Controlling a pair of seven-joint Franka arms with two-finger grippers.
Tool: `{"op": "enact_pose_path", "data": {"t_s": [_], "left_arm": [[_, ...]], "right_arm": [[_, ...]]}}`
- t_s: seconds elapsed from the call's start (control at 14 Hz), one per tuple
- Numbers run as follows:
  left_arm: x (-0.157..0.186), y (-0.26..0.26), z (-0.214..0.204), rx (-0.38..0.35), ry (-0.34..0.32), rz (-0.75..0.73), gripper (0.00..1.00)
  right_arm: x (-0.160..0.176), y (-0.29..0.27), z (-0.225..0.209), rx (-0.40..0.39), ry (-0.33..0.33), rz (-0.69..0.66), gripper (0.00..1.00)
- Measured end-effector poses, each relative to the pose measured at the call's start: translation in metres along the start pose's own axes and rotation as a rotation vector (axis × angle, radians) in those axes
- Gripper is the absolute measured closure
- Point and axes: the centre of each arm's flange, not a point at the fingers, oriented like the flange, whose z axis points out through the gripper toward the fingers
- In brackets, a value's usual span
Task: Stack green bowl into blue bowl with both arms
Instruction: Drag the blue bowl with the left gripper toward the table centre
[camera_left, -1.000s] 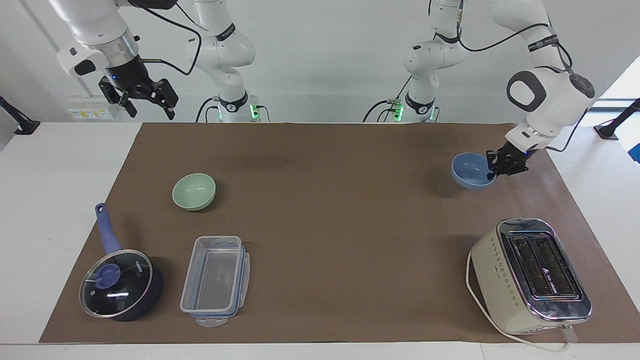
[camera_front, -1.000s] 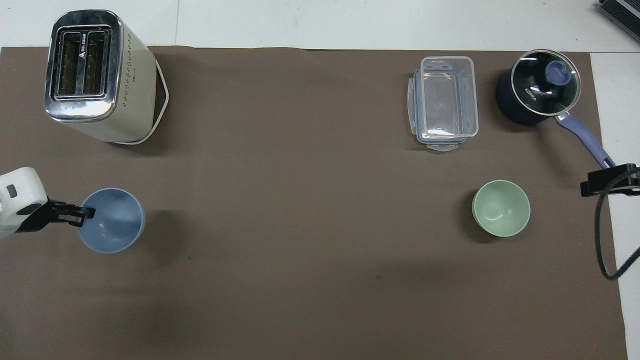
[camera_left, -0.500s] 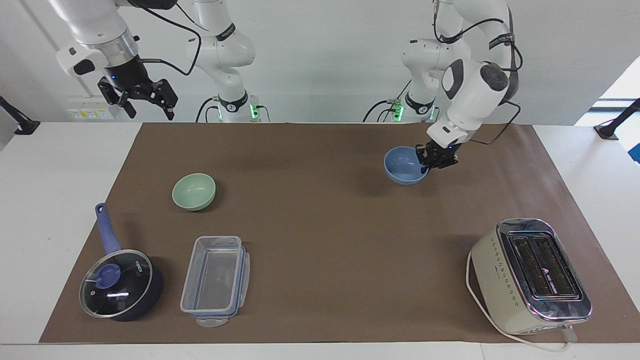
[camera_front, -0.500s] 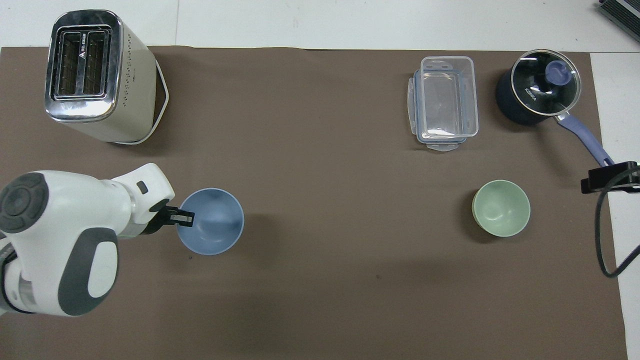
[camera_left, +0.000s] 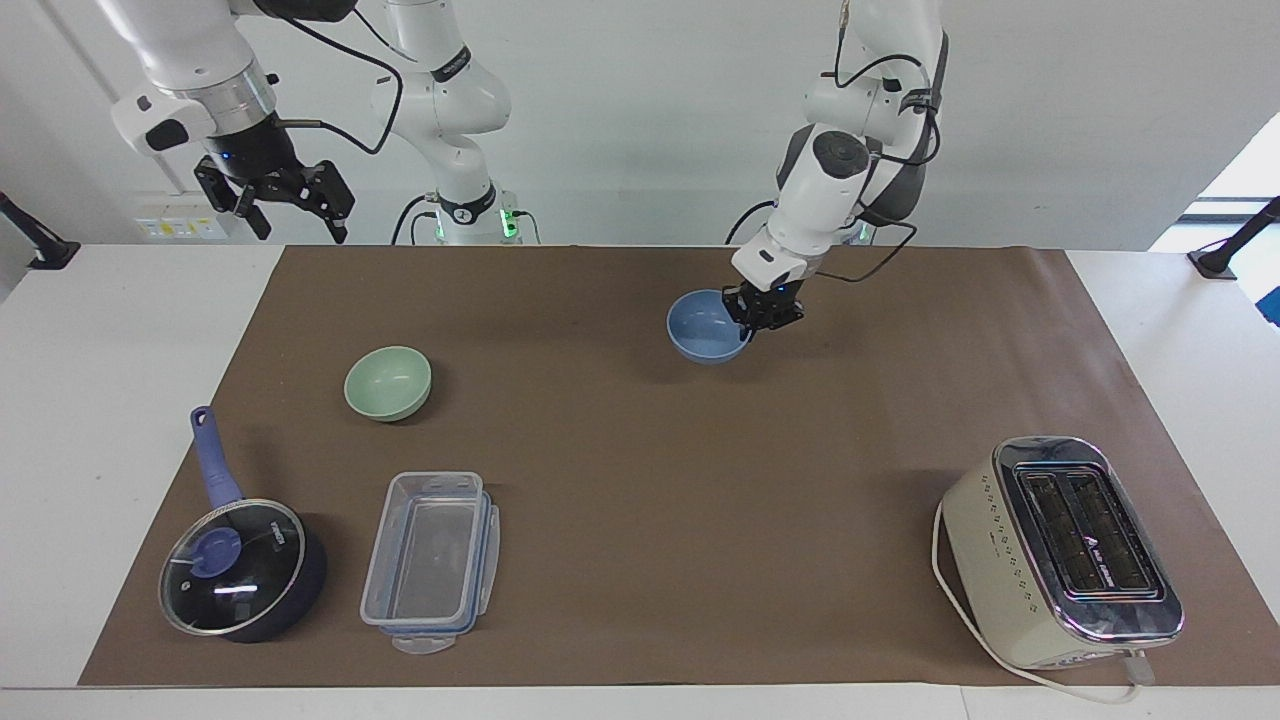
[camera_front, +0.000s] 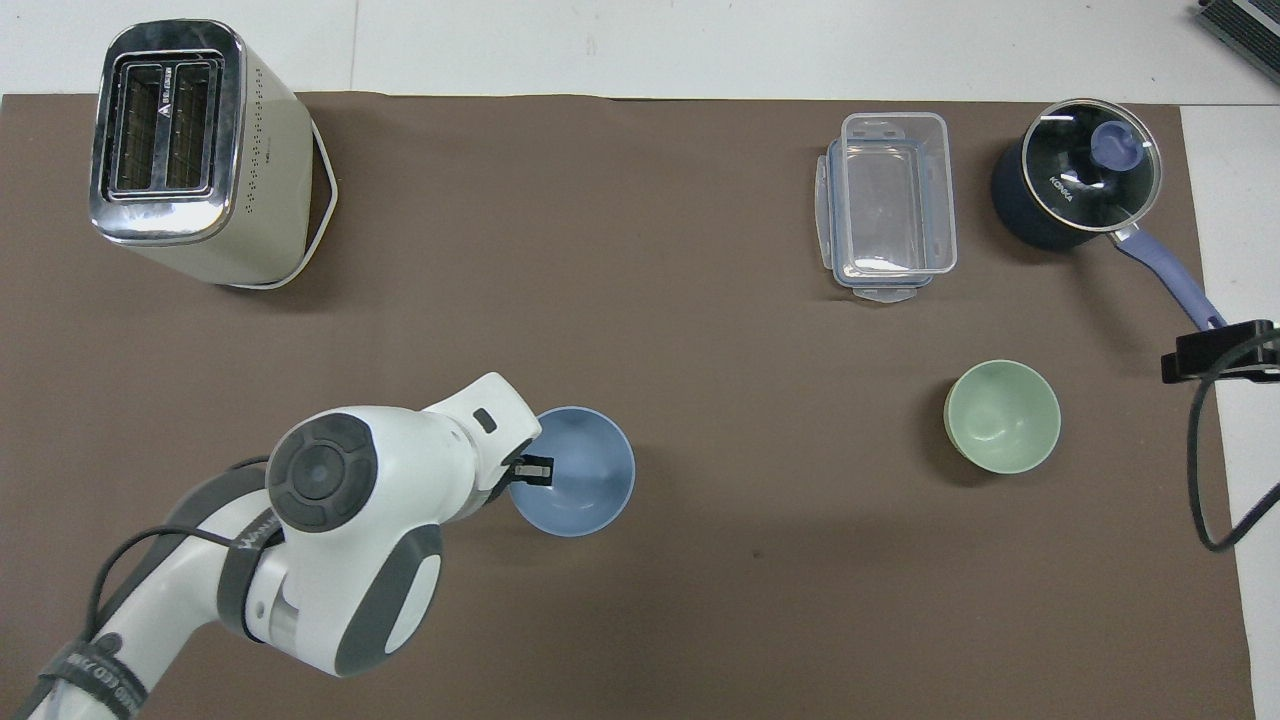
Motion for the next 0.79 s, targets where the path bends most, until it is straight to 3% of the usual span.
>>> {"op": "enact_pose_path", "data": {"t_s": [0.21, 0.64, 0.71, 0.79], "left_arm": [[-0.017, 0.047, 0.036, -0.017, 0.020, -0.015, 0.96], [-0.031, 0.081, 0.077, -0.011, -0.005, -0.027, 0.96], [-0.028, 0.082, 0.076, -0.013, -0.002, -0.031, 0.92], [-0.026, 0.082, 0.075, -0.015, 0.001, -0.034, 0.80]], "right_arm": [[0.000, 0.000, 0.004, 0.000, 0.005, 0.000, 0.00], [0.000, 0.000, 0.007, 0.001, 0.012, 0.000, 0.00], [-0.001, 0.000, 0.007, 0.001, 0.013, 0.000, 0.00], [-0.001, 0.000, 0.007, 0.002, 0.012, 0.000, 0.00]]}}
